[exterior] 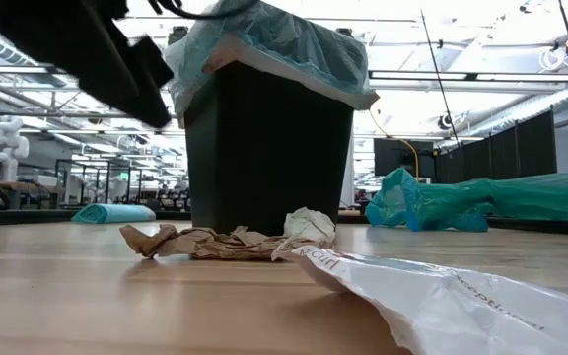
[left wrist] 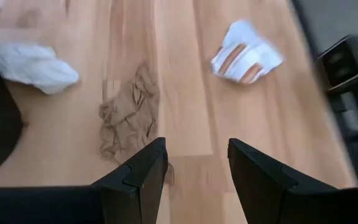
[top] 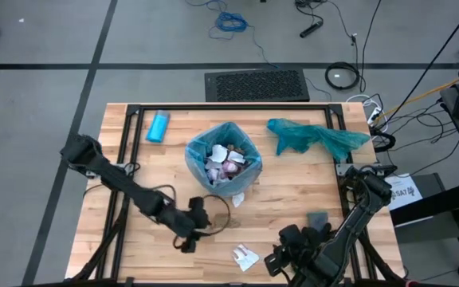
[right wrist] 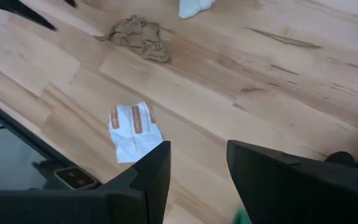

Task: Place trash/remove bag and relplace
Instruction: Put the brown paper trash into the trash bin, then put the white paper trash into the trash bin

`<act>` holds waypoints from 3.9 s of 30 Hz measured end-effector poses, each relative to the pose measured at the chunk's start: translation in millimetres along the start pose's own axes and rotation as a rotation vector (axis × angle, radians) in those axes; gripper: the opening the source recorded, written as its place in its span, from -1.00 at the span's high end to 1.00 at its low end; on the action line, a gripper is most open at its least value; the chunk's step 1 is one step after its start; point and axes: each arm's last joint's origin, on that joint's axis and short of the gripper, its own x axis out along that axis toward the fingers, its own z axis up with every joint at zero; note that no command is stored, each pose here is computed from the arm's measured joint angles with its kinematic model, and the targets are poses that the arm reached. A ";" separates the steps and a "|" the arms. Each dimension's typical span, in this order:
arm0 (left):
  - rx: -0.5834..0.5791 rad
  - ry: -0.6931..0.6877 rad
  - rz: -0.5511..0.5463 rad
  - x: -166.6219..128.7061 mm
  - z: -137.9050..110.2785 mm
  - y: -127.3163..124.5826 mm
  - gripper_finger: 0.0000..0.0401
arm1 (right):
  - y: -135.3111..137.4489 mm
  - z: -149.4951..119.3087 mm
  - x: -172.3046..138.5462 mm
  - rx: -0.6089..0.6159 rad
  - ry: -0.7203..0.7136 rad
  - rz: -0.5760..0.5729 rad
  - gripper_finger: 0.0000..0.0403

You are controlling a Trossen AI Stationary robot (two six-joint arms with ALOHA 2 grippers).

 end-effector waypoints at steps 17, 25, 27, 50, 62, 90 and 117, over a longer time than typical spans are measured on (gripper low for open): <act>-0.173 0.242 0.206 82.6 1.3 20.5 0.19 | -15.3 -31.9 -19.6 -0.082 0.052 0.025 0.26; -0.316 0.239 0.121 85.2 17.7 7.1 0.93 | -25.1 -47.9 -30.0 -0.134 0.076 0.036 0.26; -0.330 0.208 0.089 82.0 28.8 -4.5 0.95 | -27.5 -49.9 -31.7 -0.164 0.072 0.033 0.26; -0.104 0.010 0.275 -48.6 207.6 10.9 0.99 | -36.6 -51.2 -29.4 -0.292 0.024 -0.044 0.26; -0.043 0.136 0.407 -110.3 205.1 92.1 0.99 | -34.7 -50.7 -28.9 -0.152 0.004 -0.022 0.26; -0.075 0.294 0.313 -134.4 139.9 145.4 0.26 | -10.3 -9.3 -2.7 -0.004 -0.057 -0.042 0.26; -0.206 0.046 0.187 -176.5 125.6 26.2 0.12 | 17.3 33.4 26.5 -0.307 -0.010 -0.016 0.26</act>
